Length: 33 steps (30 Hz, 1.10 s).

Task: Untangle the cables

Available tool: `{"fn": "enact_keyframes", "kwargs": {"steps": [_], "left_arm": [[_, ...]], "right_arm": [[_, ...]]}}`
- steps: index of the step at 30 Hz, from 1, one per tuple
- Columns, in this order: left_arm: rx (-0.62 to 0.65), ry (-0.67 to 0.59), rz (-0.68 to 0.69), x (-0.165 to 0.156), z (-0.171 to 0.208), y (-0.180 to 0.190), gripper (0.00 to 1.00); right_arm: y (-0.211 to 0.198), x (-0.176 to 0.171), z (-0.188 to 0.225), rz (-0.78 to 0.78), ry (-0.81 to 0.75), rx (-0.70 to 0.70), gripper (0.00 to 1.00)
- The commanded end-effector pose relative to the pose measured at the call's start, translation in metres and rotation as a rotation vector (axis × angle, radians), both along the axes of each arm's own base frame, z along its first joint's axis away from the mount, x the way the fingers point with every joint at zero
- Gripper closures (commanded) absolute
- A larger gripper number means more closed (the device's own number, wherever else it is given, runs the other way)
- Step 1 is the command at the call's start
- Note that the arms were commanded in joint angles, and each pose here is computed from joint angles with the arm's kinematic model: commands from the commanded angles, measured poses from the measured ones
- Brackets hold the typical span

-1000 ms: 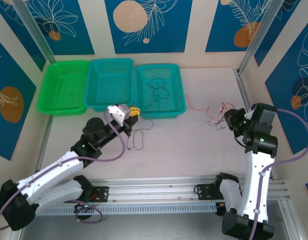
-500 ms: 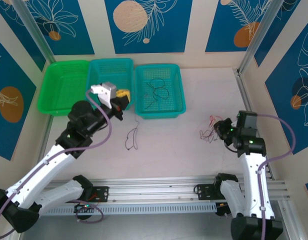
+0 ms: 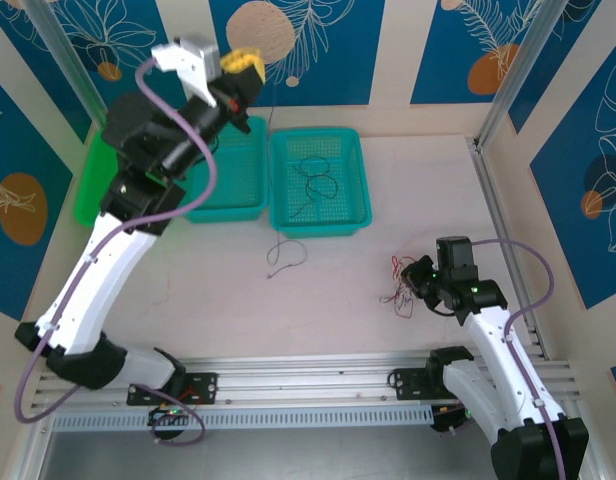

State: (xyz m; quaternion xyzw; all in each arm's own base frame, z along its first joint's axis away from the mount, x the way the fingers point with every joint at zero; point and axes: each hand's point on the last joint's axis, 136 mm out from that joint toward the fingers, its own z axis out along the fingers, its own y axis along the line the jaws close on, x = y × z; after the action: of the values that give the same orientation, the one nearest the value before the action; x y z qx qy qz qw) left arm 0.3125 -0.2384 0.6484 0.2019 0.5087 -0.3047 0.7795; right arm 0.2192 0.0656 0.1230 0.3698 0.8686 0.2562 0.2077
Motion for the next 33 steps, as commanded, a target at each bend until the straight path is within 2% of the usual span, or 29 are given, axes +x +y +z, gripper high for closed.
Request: {"fn": "enact_keyframes", "kwargs": {"steps": [1,4,7,10,18,21,26,29,31,33], "left_arm": [[0.027,-0.099,0.035,0.014,0.036,0.003,1.00],[0.020,-0.143,0.056,0.038,0.058,0.000,1.00],[-0.037,-0.228,0.062,0.044,0.078,0.003,1.00],[-0.074,-0.251,0.075,0.056,0.080,0.008,1.00],[0.036,-0.082,0.144,0.152,0.000,-0.014,1.00],[0.065,0.044,0.174,0.194,-0.048,-0.016,1.00],[0.208,0.304,0.261,0.259,-0.164,-0.027,1.00],[0.307,0.512,0.335,0.287,-0.247,-0.022,1.00],[0.357,0.610,0.322,0.291,-0.287,-0.025,0.99],[0.391,0.680,0.272,0.289,-0.314,-0.033,0.68]], "right_arm": [[-0.001,0.004,-0.002,-0.014,-0.008,-0.006,1.00],[0.003,0.005,-0.006,-0.012,-0.005,0.006,1.00],[0.006,0.005,-0.011,-0.004,0.007,0.013,1.00],[0.007,0.005,-0.013,0.009,0.018,0.002,1.00],[0.004,0.010,-0.010,0.014,0.016,-0.026,1.00],[0.008,0.013,-0.009,0.016,0.018,-0.011,1.00],[0.012,0.016,-0.011,0.023,0.026,0.001,1.00],[0.013,0.015,-0.011,0.029,0.028,-0.005,1.00],[0.012,0.014,-0.010,0.028,0.026,-0.007,1.00],[0.012,0.013,-0.009,0.027,0.026,-0.010,1.00]]}}
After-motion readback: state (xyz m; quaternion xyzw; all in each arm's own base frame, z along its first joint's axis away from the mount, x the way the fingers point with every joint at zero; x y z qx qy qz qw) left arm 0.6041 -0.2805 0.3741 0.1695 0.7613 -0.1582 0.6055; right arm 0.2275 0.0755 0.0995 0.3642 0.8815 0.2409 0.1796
